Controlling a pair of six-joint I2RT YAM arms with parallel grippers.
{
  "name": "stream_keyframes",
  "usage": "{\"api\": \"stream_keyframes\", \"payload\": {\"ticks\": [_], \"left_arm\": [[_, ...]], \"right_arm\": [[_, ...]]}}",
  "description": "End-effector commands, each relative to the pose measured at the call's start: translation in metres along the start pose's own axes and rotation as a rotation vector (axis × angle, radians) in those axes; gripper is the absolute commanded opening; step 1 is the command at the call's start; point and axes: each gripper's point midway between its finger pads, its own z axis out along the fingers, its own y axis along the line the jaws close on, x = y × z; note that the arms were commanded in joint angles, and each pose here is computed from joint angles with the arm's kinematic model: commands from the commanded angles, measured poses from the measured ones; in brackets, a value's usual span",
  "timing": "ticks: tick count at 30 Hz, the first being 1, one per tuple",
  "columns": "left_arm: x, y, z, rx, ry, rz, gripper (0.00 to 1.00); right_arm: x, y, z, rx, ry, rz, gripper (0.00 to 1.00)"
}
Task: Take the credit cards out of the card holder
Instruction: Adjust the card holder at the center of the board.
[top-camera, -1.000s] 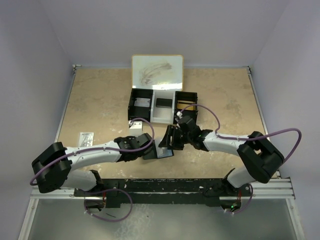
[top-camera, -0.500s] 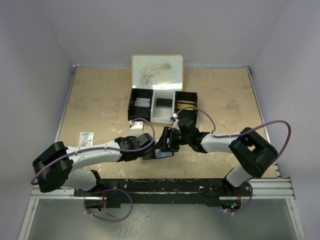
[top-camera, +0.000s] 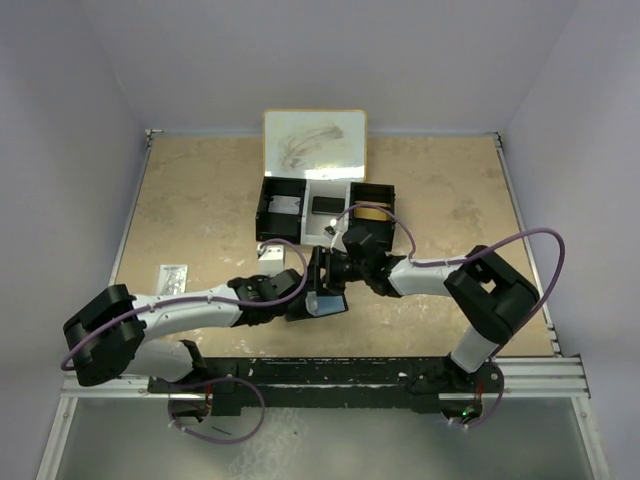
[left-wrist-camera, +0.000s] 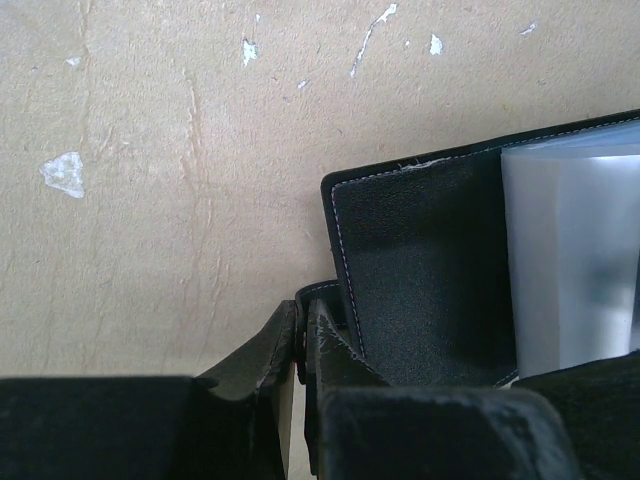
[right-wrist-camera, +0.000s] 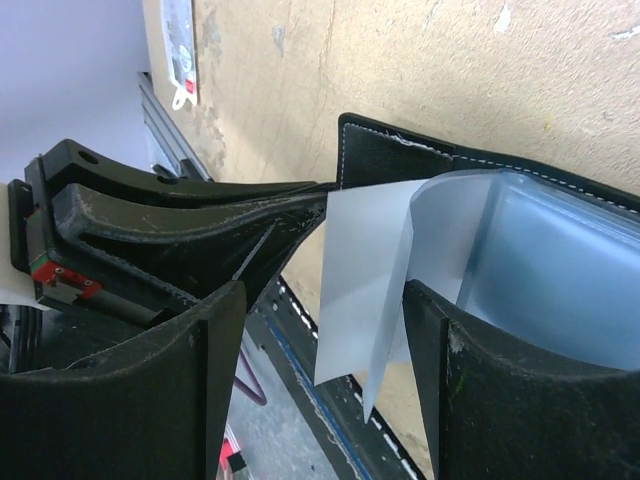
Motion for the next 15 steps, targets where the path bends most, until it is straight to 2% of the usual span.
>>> {"api": "stream_keyframes", "payload": {"ticks": [1, 5, 8, 11, 13, 15], "left_arm": [[-0.009, -0.003, -0.003, 0.024, -0.041, -0.057, 0.00], [-0.009, 0.001, -0.005, 0.026, -0.050, -0.072, 0.00], [-0.009, 0.003, -0.006, 0.034, -0.058, -0.095, 0.00], [-0.009, 0.001, -0.007, 0.051, -0.062, -0.114, 0.00], [-0.009, 0.001, -0.006, 0.051, -0.062, -0.126, 0.00], [-0.008, 0.003, -0.006, 0.046, -0.062, -0.137, 0.00]], "right_arm": [[-0.002, 0.008, 0.005, -0.020, 0.010, -0.030, 0.66], [0.002, 0.006, 0.008, -0.020, 0.012, -0.028, 0.61], [0.006, 0.015, 0.010, -0.055, 0.030, -0.053, 0.66], [0.007, 0.016, 0.017, -0.045, 0.042, -0.053, 0.66], [0.005, 0.014, 0.020, -0.029, 0.024, -0.041, 0.63], [-0.005, 0.003, 0.019, 0.058, -0.052, -0.008, 0.59]]}}
